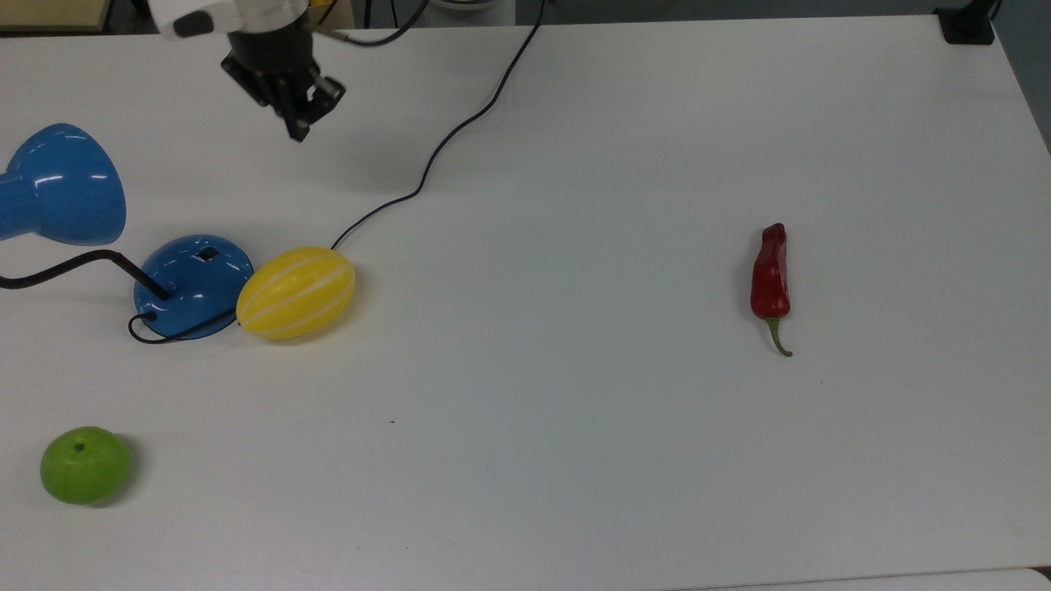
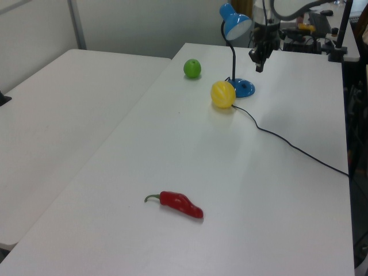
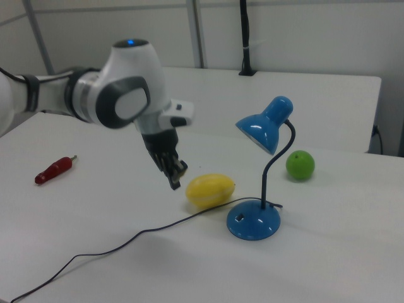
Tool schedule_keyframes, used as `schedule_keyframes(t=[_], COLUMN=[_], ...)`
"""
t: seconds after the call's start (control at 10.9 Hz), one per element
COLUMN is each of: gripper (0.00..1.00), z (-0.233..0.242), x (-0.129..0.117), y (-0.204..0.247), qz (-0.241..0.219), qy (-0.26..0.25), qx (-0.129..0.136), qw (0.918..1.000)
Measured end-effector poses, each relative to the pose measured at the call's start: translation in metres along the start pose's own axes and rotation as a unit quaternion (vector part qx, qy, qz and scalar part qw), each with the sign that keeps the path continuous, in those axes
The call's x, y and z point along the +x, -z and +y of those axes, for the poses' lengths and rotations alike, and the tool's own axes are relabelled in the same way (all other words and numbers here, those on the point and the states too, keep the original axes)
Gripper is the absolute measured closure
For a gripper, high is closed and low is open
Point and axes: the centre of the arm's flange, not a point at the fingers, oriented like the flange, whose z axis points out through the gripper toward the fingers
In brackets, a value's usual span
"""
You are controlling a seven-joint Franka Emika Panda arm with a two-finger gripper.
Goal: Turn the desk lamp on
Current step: 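Move the gripper down toward the switch on the blue lamp base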
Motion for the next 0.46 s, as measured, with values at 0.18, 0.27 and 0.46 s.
schedule_keyframes(t=[0.18, 0.27, 0.46], gripper=[0.99, 0.99, 0.99], z=[0.018, 0.026, 0.041], x=[0.006, 0.011, 0.024], y=[-0.039, -0.056, -0.082], qz=[0.007, 0.014, 0.037], qy=[-0.039, -0.053, -0.072], qx=[0.001, 0.002, 0.006], qw=[0.9992, 0.9985, 0.9967])
